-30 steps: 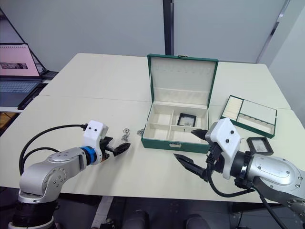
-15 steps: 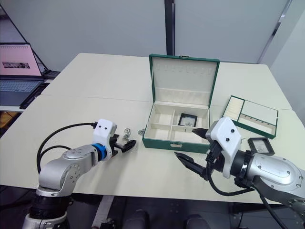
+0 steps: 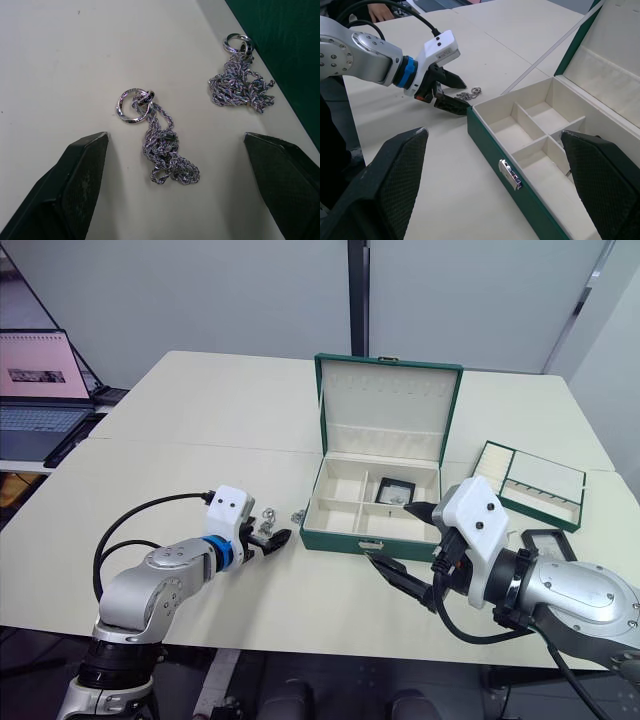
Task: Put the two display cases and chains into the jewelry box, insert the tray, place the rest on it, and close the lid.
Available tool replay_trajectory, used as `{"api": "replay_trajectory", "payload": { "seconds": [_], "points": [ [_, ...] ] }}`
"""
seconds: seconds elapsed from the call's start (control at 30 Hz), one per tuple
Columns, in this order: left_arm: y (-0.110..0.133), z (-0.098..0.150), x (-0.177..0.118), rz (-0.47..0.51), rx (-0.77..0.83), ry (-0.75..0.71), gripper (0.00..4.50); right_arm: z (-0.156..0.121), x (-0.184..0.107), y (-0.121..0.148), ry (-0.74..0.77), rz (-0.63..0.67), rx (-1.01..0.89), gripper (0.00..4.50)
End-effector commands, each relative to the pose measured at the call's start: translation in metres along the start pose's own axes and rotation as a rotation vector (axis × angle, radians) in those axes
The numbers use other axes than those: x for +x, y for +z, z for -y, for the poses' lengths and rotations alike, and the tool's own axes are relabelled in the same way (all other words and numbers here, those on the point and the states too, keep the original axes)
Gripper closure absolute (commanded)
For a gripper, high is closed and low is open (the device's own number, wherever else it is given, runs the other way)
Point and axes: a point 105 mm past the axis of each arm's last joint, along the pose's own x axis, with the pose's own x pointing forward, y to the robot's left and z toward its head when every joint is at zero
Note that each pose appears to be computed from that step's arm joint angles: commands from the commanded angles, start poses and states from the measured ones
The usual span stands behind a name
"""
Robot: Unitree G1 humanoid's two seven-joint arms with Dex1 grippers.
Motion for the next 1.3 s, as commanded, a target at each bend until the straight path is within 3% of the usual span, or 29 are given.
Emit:
{"api": "replay_trajectory", "payload": {
  "seconds": [0.03, 0.47, 1.03, 1.3],
  "points": [
    [-0.005, 0.003, 0.006, -0.026, 0.0, -0.007, 0.62, 0.002, -0.003, 0.009, -0.02, 0.029, -0.031, 0.0],
    [-0.004, 0.001, 0.01, -0.03, -0.001, -0.006, 4.49, 0.002, -0.003, 0.006, -0.028, 0.023, -0.021, 0.0],
    [-0.002, -0.008, -0.005, -0.035, 0.071, -0.005, 4.49, 0.001, -0.002, 0.002, -0.016, 0.027, -0.012, 0.0],
    [0.03, -0.027, -0.03, 0.021, 0.207, 0.041, 4.49, 0.006, -0.005, -0.006, -0.034, 0.025, 0.013, 0.0]
  ]
}}
